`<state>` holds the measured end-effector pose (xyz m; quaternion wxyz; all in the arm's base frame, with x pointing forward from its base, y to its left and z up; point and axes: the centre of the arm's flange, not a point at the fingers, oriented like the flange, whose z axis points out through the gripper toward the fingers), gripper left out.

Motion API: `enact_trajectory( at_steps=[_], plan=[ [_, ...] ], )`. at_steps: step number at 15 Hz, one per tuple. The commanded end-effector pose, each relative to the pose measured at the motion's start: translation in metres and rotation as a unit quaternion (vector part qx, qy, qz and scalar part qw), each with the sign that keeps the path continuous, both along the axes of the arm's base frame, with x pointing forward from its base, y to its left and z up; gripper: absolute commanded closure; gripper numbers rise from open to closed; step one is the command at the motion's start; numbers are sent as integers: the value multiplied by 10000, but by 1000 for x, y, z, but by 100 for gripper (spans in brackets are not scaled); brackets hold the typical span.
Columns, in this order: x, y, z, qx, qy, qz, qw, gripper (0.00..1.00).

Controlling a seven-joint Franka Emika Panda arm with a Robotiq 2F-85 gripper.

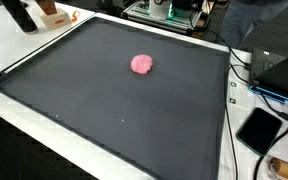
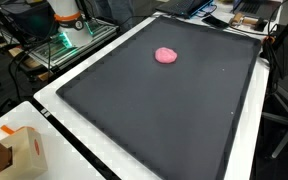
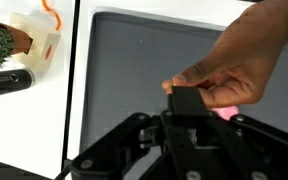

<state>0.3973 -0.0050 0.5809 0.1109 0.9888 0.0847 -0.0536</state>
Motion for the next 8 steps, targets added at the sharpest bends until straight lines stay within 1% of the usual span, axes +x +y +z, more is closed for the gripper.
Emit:
enact_trajectory(
  at_steps=[1,2,8],
  plan=[
    [0,-2,0,-24,-57,-5,10000,97],
    [0,0,0,-2,-12,2,10000,87],
    [0,0,0,-1,-17,2,10000,87]
  ],
)
